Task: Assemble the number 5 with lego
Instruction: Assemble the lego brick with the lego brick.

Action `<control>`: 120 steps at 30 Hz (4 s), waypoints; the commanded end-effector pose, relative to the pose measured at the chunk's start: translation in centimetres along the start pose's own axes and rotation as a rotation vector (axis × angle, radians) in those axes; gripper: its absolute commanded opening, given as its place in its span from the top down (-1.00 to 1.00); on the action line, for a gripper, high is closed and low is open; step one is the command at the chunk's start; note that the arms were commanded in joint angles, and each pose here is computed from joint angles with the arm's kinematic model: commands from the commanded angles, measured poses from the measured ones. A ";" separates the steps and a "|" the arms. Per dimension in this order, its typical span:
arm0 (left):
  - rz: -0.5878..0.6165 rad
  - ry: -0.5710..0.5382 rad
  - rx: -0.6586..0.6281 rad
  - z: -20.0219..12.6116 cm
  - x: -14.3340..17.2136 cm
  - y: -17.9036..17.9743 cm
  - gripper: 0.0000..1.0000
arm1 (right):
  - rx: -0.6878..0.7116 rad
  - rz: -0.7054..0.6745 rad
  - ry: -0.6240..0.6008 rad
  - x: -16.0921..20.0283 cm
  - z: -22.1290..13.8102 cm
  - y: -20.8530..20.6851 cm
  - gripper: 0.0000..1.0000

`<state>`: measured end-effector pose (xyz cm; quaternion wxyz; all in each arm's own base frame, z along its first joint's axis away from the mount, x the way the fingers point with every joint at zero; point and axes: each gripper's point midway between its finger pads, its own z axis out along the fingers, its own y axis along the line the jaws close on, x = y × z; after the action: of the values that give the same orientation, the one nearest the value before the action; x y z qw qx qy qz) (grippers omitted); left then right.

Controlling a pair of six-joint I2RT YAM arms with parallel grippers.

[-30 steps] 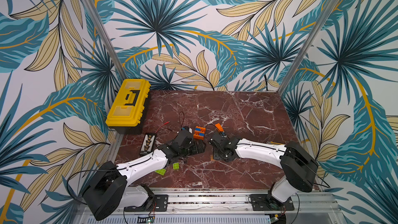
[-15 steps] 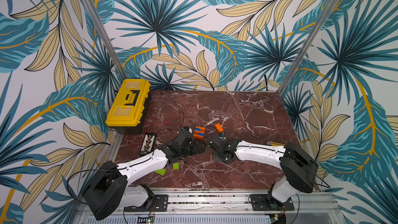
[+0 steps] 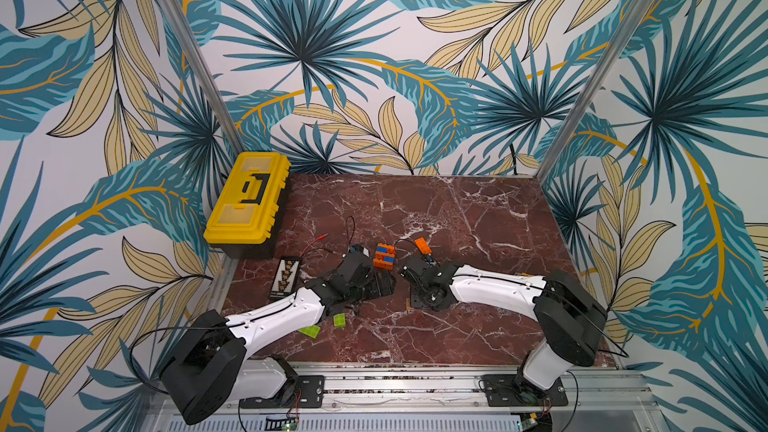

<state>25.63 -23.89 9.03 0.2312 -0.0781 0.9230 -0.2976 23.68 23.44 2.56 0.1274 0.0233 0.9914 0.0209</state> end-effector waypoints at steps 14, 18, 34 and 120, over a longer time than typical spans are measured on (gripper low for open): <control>-0.010 -0.045 0.003 -0.8 -1.5 -0.6 -0.99 | 0.061 -0.043 0.054 0.2 -1.1 -2.0 0.29; -0.008 -0.046 0.006 -0.9 -1.5 -0.7 -0.99 | 0.031 -0.046 0.032 -0.8 -2.2 -1.1 0.19; -0.007 -0.042 0.011 -0.7 -1.4 -0.7 -0.99 | 0.076 -0.032 0.112 0.8 -0.2 -2.0 0.23; -0.073 -0.271 -0.185 -7.1 -3.1 5.4 -1.00 | -0.213 0.082 -0.236 -8.8 -5.6 -2.2 -0.55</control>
<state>25.18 -15.96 12.87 0.3328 -0.1597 0.9031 -0.2193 29.95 21.14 11.74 0.2541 0.0447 0.9578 0.1267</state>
